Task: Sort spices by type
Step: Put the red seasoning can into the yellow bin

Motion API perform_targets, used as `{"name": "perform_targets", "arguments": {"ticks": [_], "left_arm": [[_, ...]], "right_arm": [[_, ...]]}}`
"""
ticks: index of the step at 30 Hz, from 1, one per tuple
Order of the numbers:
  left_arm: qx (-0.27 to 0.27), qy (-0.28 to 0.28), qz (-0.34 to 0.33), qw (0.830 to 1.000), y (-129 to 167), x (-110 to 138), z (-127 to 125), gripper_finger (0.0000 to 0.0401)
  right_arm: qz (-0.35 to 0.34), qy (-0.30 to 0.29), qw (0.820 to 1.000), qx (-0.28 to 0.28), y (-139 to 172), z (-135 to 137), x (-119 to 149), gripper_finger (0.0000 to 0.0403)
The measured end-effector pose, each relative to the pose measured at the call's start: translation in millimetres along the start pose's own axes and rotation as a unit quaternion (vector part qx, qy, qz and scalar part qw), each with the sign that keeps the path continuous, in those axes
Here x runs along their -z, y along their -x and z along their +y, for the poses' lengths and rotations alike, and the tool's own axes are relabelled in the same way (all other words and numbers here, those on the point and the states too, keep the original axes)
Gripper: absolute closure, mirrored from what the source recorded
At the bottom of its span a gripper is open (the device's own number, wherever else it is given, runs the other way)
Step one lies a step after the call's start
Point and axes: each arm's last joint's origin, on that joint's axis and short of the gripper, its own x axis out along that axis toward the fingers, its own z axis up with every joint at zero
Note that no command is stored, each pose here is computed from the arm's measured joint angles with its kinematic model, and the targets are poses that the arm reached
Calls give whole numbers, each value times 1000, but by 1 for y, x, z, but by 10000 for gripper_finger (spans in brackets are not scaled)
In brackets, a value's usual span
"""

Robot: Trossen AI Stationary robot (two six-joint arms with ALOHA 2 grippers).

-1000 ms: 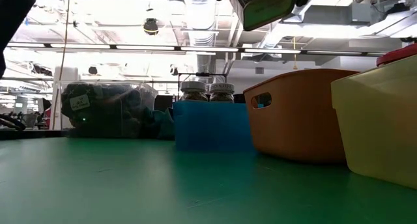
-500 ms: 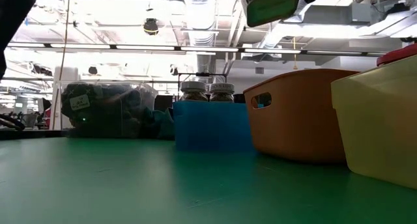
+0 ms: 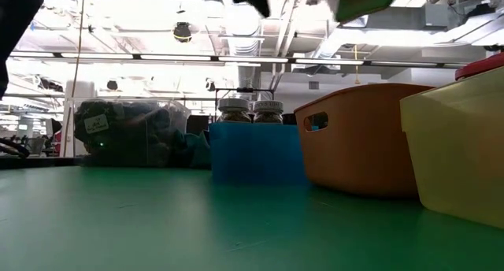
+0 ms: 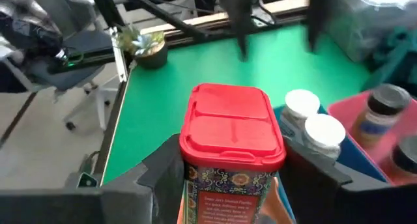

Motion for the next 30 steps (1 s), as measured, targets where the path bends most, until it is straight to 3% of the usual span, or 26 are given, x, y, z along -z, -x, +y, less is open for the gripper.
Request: {"name": "perform_targets", "arguments": {"ticks": [7,11,16,21,30], "left_arm": [[-56,-6,34,998,1,8,2,129],[-89,-1,0,996,9,5,1,129],[-114,-6,-59,992,20,0,-7,129],[-110,-21,-73,991,21,-1,-17,129],[-71,-26,-146,986,-7,-8,-52,129]], "right_arm": [[23,-38,998,-46,41,10,8,164],[65,-74,993,-67,63,18,22,164],[76,-117,989,-44,83,32,41,163],[93,-121,987,-38,90,49,61,163],[140,-134,980,-31,88,79,96,163]]}}
